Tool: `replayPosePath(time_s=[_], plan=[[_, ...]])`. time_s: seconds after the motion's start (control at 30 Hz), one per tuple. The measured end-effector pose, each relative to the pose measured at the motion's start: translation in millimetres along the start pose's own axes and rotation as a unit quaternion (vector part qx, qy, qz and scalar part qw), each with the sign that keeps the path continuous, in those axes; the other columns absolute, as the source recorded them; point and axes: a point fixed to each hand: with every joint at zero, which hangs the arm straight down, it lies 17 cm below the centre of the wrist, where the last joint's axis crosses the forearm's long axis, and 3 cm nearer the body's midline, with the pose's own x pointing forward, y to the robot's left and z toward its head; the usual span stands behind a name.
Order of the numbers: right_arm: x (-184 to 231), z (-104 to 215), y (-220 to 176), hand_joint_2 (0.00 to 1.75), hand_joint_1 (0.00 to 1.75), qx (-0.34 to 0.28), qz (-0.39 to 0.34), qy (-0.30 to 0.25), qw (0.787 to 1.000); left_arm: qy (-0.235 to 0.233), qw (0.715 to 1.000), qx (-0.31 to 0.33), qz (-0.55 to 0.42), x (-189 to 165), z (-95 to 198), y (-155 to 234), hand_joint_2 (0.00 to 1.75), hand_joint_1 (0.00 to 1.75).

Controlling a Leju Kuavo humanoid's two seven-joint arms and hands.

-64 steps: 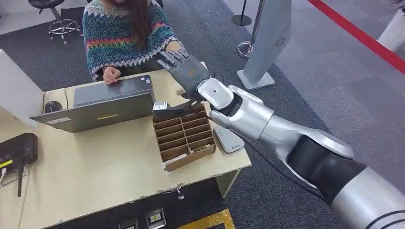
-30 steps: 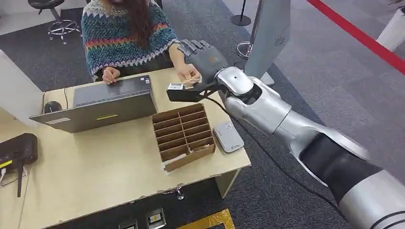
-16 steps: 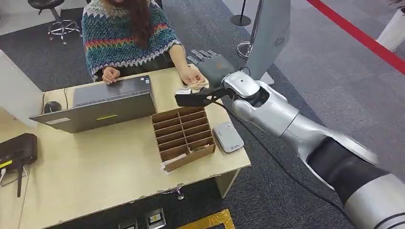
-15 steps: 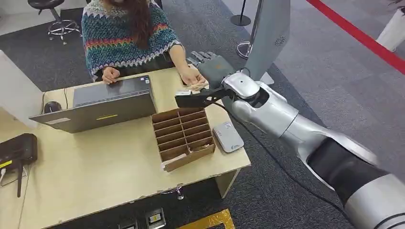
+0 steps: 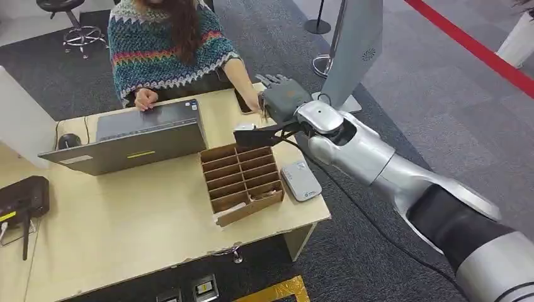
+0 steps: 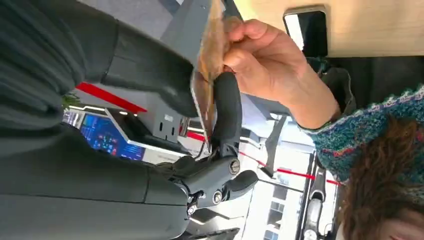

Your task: Pass the card to the sensor for recognition and then transmit it.

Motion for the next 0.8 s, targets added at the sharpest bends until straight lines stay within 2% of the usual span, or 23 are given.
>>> replayPosePath(time_s=[0.37, 0.8], plan=[[-1.7, 0.2, -0.4, 1.75, 1.75, -0.001, -0.011, 0.005, 1.000, 0.001, 1.000, 0.000, 0.001, -0.5, 0.1, 0.1, 0.00, 0.00], [-29.9, 15.1, -3.5, 1.75, 1.75, -0.009, -0.034, 0.036, 0.999, -0.001, 1.000, 0.005, 0.008, -4.0, 1.7, 1.8, 0.00, 0.00]])
